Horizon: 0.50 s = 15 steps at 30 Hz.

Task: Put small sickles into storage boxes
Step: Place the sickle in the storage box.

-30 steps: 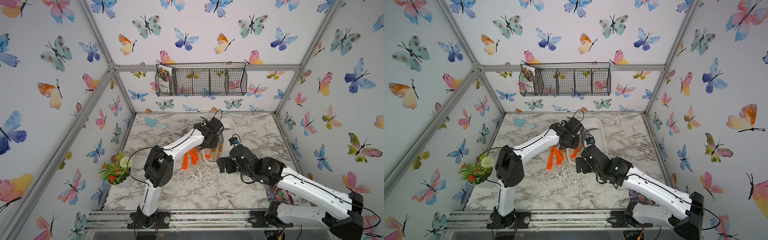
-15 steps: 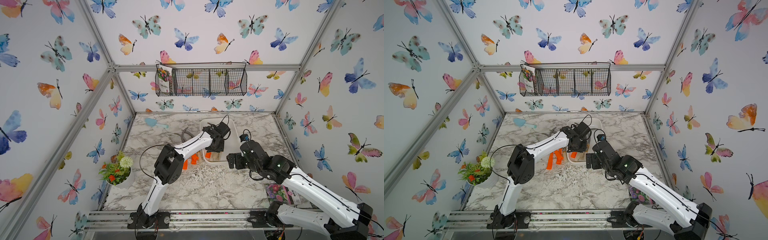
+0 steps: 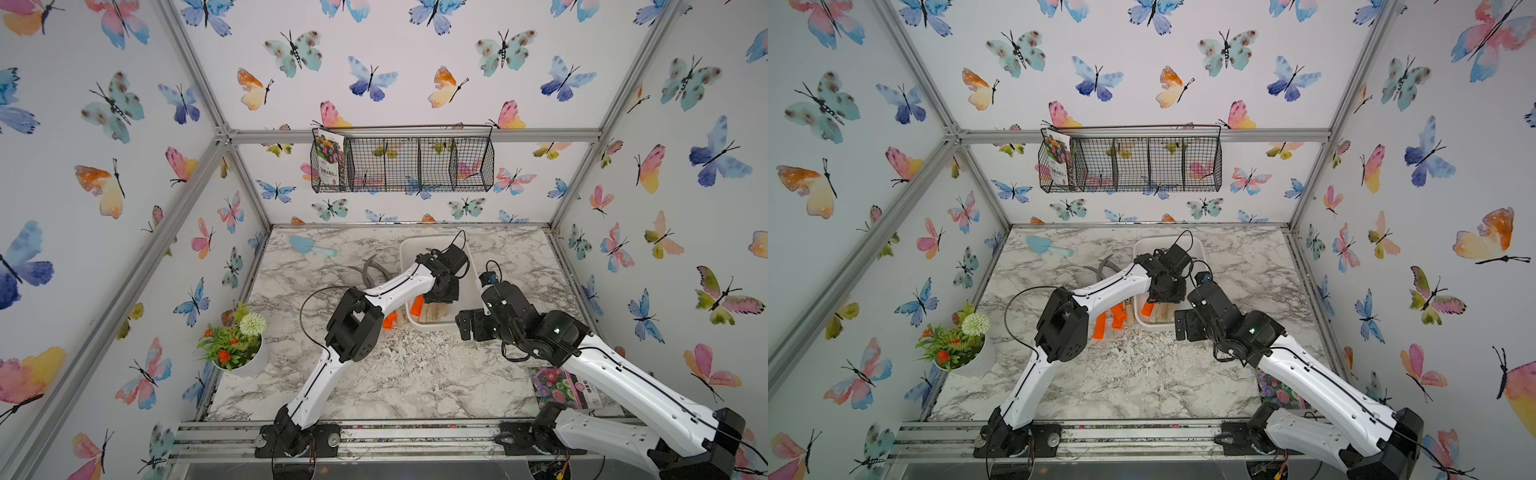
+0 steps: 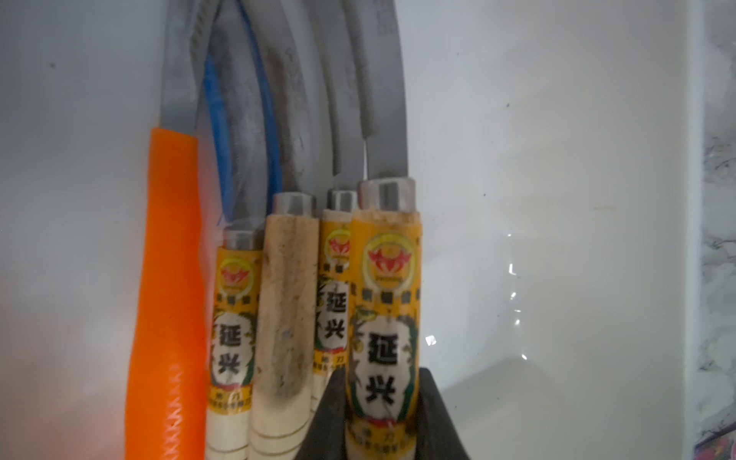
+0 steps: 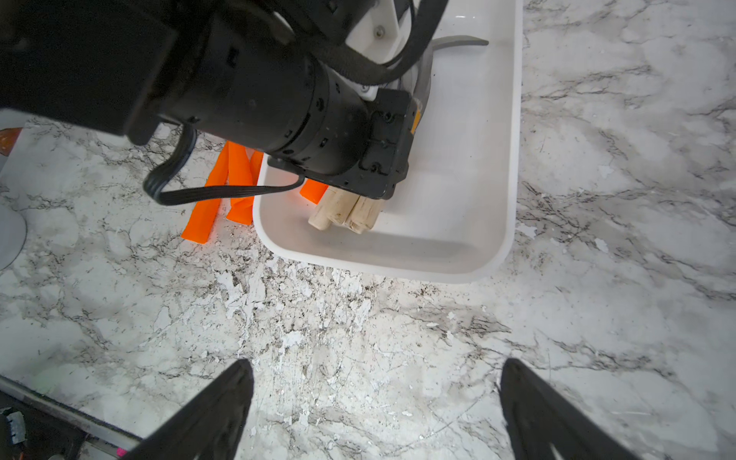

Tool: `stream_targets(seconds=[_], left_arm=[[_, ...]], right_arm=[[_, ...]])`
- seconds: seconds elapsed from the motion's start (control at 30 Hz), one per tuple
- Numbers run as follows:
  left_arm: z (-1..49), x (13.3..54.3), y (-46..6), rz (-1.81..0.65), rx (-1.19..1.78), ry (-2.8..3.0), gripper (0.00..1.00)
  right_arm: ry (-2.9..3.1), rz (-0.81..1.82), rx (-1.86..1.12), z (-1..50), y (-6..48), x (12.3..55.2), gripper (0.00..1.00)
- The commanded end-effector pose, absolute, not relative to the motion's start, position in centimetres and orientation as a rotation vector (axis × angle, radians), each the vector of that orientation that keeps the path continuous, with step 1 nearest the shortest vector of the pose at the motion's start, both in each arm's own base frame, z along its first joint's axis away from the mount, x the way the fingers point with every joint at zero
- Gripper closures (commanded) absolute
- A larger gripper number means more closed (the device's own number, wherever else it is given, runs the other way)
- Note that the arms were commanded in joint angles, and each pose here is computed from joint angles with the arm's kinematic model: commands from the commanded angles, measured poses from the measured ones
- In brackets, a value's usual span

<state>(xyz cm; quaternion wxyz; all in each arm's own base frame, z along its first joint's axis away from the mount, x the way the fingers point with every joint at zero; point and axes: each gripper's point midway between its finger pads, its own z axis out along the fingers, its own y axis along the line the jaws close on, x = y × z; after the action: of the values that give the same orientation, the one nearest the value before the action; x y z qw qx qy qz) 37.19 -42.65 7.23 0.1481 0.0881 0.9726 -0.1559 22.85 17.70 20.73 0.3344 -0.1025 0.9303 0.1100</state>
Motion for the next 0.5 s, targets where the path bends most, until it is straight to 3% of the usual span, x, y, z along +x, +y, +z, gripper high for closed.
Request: stream_targets(seconds=[0.0,0.2,0.47], left_arm=[[6.9,37.2,-44.6,-0.529,0.269,2.784,0.99],[6.2,37.7,-45.9,-0.579,0.278,2.774,0.92],[6.4,37.7,-46.4,-0.619,0.287,2.764,0.64]], right_arm=[[2.444,0.277,-0.286,20.4,17.1,22.3,0.02],[2.452,0.274,-0.291,20.2,16.8,22.1,0.02],[2.459,0.282,-0.298,19.9,16.9,22.0,0.01]])
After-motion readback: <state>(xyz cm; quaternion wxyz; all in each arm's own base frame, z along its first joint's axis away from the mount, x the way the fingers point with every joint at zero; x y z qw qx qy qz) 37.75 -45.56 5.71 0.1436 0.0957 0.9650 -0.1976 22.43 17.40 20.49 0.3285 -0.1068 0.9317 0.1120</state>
